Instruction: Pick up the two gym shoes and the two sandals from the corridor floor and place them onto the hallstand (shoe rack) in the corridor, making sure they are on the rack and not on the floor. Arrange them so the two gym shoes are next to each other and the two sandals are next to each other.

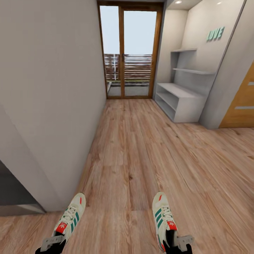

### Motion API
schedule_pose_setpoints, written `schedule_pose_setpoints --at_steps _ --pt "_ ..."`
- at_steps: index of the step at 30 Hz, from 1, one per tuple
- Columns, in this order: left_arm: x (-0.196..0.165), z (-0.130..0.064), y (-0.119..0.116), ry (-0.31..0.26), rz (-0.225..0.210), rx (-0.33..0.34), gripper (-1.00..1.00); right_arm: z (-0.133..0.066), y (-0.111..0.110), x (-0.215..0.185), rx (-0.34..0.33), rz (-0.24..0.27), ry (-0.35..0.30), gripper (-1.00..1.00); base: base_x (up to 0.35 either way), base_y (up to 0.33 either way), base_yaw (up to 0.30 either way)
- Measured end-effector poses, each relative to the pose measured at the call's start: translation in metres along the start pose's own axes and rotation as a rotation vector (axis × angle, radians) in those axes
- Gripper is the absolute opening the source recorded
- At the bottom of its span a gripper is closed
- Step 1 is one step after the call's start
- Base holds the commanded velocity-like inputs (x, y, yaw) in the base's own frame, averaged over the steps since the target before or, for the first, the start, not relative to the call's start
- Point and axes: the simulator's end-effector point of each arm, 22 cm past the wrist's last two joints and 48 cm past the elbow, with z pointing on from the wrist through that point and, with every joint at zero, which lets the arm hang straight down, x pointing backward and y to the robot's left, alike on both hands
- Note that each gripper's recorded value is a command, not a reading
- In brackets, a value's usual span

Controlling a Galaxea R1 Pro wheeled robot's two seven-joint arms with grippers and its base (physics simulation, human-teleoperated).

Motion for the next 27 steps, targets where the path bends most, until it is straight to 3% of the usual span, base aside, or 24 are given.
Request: schedule_pose_setpoints --at_steps 7,14,27 --pt "0.000 0.000 -0.001 0.000 0.000 0.002 -1.00 0.012 -0.015 -0.055 0.024 -0.033 -0.123 -1.00 0.340 0.081 0.000" --pt "0.001 0.000 -0.002 0.000 0.000 0.003 -1.00 0.010 -0.027 -0.055 0.034 -0.050 -0.120 -1.00 0.339 0.017 0.000" --pt "0.001 0.000 -0.003 0.001 -0.001 0.004 -1.00 0.009 -0.028 -0.053 0.031 -0.058 -0.115 -1.00 0.339 0.001 0.000"
